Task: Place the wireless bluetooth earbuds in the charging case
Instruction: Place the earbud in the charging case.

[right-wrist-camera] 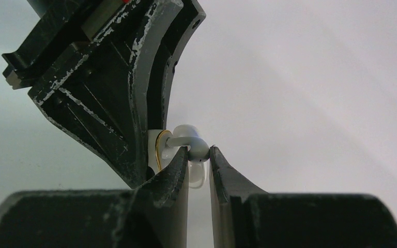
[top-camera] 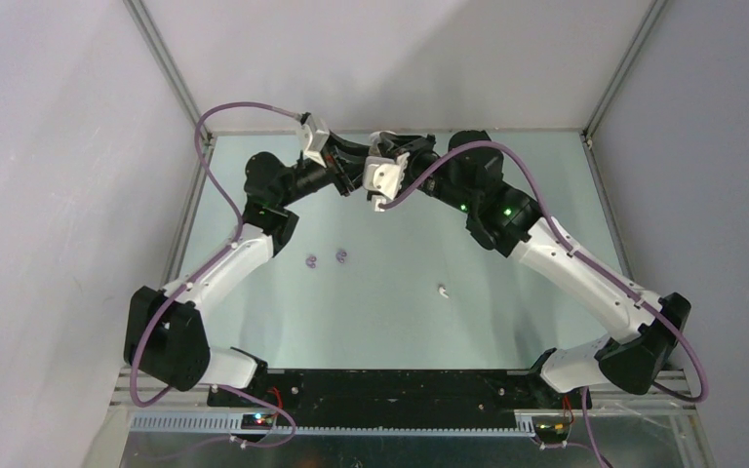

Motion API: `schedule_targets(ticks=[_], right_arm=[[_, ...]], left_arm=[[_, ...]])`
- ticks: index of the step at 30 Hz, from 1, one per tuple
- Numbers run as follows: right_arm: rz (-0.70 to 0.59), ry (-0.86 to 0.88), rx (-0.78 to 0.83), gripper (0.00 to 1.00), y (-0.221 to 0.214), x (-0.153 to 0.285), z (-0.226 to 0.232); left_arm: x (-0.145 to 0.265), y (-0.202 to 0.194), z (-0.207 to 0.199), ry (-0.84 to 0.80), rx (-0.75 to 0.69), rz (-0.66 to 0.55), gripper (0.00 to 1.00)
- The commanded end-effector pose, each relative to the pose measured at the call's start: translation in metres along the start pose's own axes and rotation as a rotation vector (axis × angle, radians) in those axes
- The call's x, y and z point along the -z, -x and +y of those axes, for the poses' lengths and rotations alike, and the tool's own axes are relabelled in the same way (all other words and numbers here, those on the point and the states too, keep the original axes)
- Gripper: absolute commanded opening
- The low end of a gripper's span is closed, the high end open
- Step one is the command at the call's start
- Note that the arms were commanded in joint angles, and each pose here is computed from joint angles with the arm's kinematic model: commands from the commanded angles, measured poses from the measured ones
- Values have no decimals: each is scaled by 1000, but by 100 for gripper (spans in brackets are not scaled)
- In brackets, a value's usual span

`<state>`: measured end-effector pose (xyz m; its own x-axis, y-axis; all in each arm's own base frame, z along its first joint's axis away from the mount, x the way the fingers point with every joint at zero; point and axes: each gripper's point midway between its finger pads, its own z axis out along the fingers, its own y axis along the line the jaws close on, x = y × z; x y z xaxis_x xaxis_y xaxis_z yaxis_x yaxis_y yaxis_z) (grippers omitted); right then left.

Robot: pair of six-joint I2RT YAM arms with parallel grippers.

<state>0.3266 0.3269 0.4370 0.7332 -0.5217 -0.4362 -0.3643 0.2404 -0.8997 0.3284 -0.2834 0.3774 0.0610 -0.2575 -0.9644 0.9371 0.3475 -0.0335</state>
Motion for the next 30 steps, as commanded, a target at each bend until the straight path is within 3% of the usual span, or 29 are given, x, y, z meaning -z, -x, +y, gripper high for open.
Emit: schedule_targets(ticks=[1, 14, 16, 17, 19, 30], right_arm=[[16, -39, 9, 0, -1, -1, -8], [35, 44, 24, 0, -6, -5, 15], [23, 79, 36, 9, -4, -4, 23], [16, 105, 45, 19, -4, -3, 28], [6, 139, 45, 31, -2, 0, 35], [20, 234, -111, 54, 0, 17, 16]], left_arm=[[0, 36, -14, -19, -58, -81, 0], [0, 37, -9, 7, -45, -91, 0], [-1, 38, -8, 10, -46, -93, 0], [-1, 38, -8, 10, -47, -93, 0], [-1, 38, -7, 11, -50, -94, 0], [-1, 31, -8, -3, -46, -85, 0]])
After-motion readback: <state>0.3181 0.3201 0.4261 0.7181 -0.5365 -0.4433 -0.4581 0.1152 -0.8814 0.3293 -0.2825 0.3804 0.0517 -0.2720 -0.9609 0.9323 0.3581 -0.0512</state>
